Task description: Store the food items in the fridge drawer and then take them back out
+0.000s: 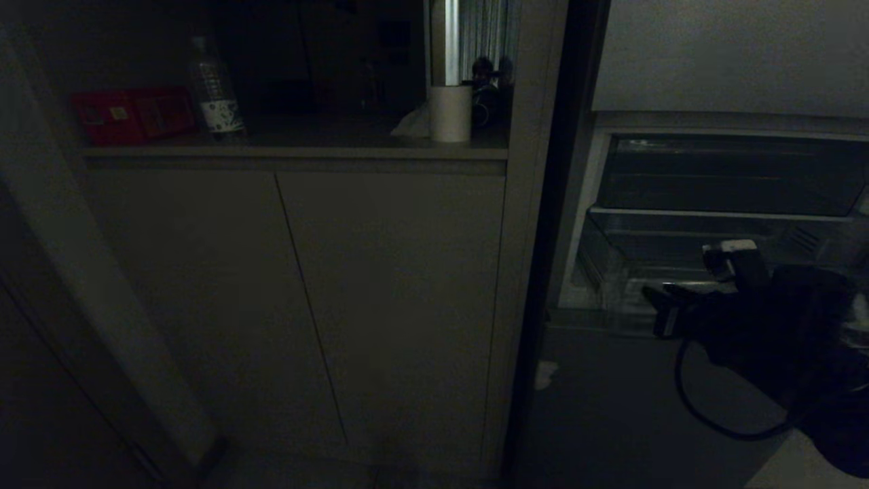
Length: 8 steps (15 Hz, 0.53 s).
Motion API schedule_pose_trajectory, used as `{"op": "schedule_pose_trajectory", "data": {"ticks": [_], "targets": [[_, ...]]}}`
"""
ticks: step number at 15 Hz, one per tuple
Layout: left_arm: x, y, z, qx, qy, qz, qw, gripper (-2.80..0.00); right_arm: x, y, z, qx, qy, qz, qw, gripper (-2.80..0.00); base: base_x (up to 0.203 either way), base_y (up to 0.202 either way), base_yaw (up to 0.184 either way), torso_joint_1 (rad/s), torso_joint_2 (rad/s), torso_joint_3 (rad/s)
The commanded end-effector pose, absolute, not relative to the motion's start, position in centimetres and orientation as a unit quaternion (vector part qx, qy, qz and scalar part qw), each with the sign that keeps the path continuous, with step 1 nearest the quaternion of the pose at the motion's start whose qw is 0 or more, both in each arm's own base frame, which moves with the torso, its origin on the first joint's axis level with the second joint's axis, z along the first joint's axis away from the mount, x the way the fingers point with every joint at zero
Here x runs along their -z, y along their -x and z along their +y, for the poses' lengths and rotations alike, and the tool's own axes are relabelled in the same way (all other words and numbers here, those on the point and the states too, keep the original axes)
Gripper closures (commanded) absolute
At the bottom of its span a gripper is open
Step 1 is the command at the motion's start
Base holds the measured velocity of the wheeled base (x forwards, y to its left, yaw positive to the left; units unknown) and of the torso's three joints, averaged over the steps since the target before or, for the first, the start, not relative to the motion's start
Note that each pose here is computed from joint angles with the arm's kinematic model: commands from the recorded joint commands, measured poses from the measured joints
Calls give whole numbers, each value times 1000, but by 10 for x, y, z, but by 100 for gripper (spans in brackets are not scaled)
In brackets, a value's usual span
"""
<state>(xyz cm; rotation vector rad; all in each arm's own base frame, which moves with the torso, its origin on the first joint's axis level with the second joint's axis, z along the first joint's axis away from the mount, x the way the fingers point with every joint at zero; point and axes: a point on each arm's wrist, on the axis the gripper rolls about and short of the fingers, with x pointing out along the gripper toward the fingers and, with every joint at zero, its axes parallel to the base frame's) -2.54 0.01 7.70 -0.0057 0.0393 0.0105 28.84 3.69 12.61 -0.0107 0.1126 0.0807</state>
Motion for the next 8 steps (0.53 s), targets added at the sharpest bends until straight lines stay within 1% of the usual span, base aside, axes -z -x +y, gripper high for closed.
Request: {"op": "schedule_pose_trajectory", "data": {"ticks": [1,5,7,8], "targets": [[-77,25,0,-5,3,21,1000,0,-136,-277,38,-49,2,42,998,-280,0,0,0,0,0,0],[-77,25,0,-5,3,21,1000,0,-150,-257,35,-49,0,20,999,-280,0,0,0,0,0,0],[-77,25,0,-5,3,21,1000,0,-169,-252,33,-39,-1,10,999,-280,0,0,0,0,0,0],[-77,25,0,-5,3,21,1000,0,-181,-255,31,-27,0,26,999,-280,0,0,0,0,0,0]]}}
